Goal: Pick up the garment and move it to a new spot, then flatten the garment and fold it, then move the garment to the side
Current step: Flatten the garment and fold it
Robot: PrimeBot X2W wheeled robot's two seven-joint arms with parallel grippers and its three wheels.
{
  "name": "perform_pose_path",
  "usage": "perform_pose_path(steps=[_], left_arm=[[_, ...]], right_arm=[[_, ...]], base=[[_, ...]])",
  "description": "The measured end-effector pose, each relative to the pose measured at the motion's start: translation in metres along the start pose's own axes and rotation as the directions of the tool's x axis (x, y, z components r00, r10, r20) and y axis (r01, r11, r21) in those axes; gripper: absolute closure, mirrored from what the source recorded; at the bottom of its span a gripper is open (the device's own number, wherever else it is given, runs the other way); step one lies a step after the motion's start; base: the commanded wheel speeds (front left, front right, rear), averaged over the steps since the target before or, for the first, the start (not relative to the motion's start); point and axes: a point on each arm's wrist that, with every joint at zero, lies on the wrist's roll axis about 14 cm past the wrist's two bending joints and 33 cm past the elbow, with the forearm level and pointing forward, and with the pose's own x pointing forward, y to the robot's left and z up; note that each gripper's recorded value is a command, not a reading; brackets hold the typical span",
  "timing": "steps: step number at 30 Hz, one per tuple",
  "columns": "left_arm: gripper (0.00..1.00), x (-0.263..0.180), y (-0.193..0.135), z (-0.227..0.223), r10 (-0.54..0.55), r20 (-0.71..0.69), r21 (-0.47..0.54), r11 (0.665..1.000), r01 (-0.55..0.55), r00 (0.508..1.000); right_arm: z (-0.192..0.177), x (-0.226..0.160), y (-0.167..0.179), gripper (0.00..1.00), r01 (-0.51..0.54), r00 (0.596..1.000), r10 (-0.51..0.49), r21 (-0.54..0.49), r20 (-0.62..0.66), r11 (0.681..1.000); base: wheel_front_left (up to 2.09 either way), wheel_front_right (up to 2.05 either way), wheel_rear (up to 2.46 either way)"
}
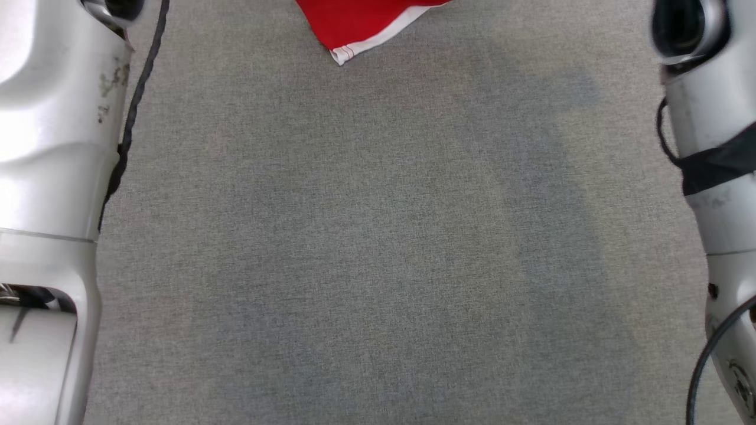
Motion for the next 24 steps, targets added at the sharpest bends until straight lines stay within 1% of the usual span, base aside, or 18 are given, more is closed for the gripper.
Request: perform_pose_path(steps=[5,9,12,15,20,24], left_arm=[[1.00,-0.022,0.014,-0.073,0.059,-0.181,-0.064,0.995,-0.072,0.982],[1.00,-0.060,0.025,-0.132,0.110,-0.332,-0.101,0.983,-0.151,0.937],[1.00,-0.086,0.029,-0.160,0.133,-0.404,-0.116,0.974,-0.195,0.905],[1.00,-0.106,0.032,-0.173,0.148,-0.434,-0.121,0.968,-0.220,0.889],[1.00,-0.144,0.031,-0.179,0.174,-0.441,-0.142,0.955,-0.260,0.880],[1.00,-0.173,0.017,-0.174,0.163,-0.434,-0.150,0.957,-0.249,0.886]], right_arm=[[-0.060,-0.008,0.005,1.00,0.001,0.988,0.000,0.007,-0.154,1.000],[-0.109,-0.029,0.010,1.00,-0.006,0.961,0.008,0.010,-0.277,1.000],[-0.141,-0.052,0.012,1.00,0.006,0.935,0.004,0.028,-0.356,1.000],[-0.164,-0.073,0.016,1.00,0.012,0.911,0.008,0.045,-0.413,0.999],[-0.170,-0.105,0.020,1.00,0.042,0.907,0.002,0.096,-0.422,0.995],[-0.173,-0.141,0.026,1.00,0.037,0.898,0.011,0.102,-0.439,0.994]], base=[[0.00,0.00,0.00],[0.00,0.00,0.00],[0.00,0.00,0.00],[0.00,0.00,0.00],[0.00,0.00,0.00],[0.00,0.00,0.00]])
